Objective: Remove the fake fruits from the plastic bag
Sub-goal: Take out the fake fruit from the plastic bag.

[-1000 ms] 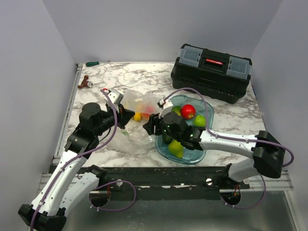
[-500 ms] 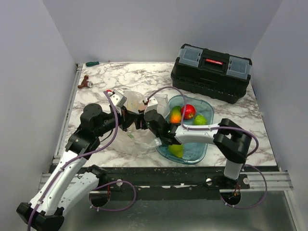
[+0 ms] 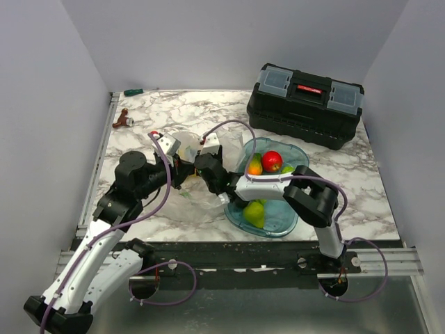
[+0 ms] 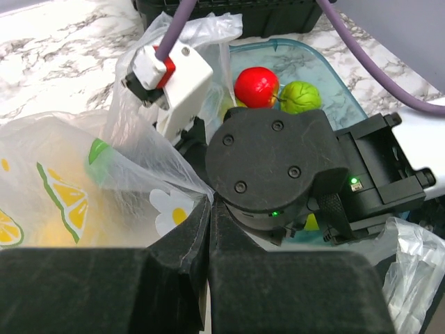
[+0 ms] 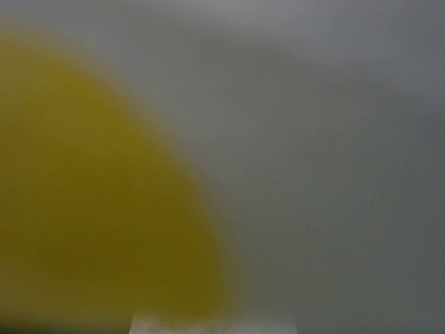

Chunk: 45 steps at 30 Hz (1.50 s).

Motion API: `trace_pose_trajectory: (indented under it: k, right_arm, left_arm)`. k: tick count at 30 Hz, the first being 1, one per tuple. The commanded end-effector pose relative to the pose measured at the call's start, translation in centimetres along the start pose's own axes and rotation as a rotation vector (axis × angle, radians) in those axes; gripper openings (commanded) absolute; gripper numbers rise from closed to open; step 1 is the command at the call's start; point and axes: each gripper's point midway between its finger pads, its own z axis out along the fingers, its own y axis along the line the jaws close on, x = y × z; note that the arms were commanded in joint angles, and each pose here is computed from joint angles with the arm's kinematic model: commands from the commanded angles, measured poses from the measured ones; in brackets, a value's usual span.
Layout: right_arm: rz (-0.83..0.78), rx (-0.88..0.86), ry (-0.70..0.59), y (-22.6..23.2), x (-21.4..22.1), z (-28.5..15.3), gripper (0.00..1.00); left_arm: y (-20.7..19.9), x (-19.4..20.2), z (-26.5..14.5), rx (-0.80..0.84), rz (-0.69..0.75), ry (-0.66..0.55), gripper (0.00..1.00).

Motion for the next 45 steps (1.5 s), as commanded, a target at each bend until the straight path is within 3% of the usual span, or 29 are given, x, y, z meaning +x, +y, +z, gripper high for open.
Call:
trace_pose_trajectory:
  k: [1,7,23,30,36,45]
  right_arm:
    - [-0.102,0.165,0.018,-2.9,1.9,1.0,0.78]
    - [-0.123,0.230,0.046,-4.8,3.3,2.2,0.87]
    - [-0.073,0.158,0.083,-3.9,5.0,6.8,0.89]
    - [-0.076,0.163,0.079,-4.6,5.2,7.2,0.68]
    - [-0.027,0.059,0.063,-3.5,3.0,5.1,0.37]
    - [0.024,-0.059,0.084,-2.4,0.8,1.9,0.16]
  left_arm:
    - [-2.3,-0.8,-0.4,0.107,0.017,-0.036,0.00]
    - [-2.4,-0.9,-0.5,0.112,0.021,-0.040,0.00]
    - [-2.3,-0.5,0.0,0.114,0.014,-0.022,0.00]
    - [-2.2,-0.6,-0.2,0.104,0.018,-0.031,0.00]
    - [-1.6,-0.8,-0.3,0.064,0.026,-0.045,0.00]
    - [1.6,-0.7,-0.4,-0.116,0.015,-0.035,0.00]
